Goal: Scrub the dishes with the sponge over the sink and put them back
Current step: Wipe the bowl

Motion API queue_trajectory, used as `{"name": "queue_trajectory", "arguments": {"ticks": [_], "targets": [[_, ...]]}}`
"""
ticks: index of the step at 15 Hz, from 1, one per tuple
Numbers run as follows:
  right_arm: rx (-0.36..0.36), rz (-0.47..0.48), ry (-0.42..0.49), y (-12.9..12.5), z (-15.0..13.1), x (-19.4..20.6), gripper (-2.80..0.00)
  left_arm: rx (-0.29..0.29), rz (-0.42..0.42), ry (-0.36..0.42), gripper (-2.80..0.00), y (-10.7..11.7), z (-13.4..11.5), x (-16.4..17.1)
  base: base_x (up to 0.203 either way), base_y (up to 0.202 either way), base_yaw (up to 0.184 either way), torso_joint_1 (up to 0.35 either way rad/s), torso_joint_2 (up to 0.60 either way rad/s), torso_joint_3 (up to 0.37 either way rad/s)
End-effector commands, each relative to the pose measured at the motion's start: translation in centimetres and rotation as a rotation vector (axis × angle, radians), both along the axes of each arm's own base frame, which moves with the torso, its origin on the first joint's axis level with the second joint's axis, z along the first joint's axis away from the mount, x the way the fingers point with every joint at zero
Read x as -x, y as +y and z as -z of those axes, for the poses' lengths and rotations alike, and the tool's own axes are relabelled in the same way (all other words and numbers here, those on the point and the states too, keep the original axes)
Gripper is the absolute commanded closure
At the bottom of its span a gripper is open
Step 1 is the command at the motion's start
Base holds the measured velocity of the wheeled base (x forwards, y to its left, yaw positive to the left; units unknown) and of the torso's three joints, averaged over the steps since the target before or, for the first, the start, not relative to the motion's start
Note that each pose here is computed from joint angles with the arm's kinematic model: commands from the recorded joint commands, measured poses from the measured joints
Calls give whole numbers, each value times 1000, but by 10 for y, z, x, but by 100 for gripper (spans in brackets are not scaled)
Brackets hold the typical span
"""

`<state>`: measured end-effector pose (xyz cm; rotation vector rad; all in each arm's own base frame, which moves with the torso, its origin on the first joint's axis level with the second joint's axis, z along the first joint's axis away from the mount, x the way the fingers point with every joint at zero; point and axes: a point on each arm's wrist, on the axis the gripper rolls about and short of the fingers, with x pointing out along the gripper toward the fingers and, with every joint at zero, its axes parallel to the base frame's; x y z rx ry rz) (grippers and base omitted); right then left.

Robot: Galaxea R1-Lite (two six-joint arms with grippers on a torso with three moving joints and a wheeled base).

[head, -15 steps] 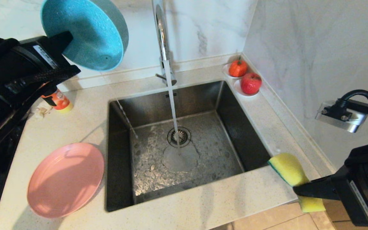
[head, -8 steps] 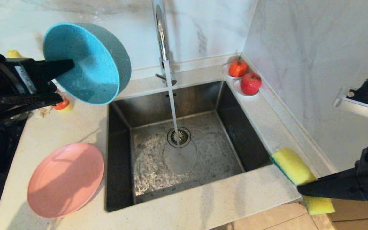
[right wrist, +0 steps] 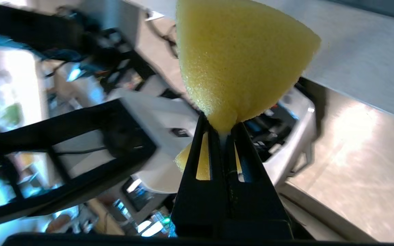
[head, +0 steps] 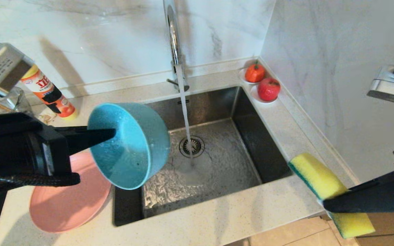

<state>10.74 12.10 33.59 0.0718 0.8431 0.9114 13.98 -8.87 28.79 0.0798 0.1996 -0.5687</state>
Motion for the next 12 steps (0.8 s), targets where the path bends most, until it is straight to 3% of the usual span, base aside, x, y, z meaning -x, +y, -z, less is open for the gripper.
{"name": "queue_trajectory", "arguments": {"ticks": [1, 6, 9, 12], "targets": [[-15, -24, 9, 8, -9, -5, 0, -12, 6, 57, 0, -30, 12, -20, 0, 0, 0, 0, 0, 0], [-30, -5, 79, 28, -16, -22, 0, 140, -164, 92, 0, -81, 8, -57, 0, 0, 0, 0, 0, 0], [-91, -76, 161, 38, -22, -28, 0, 165, -271, 93, 0, -102, 13, -75, 0, 0, 0, 0, 0, 0], [-93, -89, 249, 51, -13, -39, 0, 186, -326, 63, 0, -114, 18, -79, 0, 0, 0, 0, 0, 0]]}}
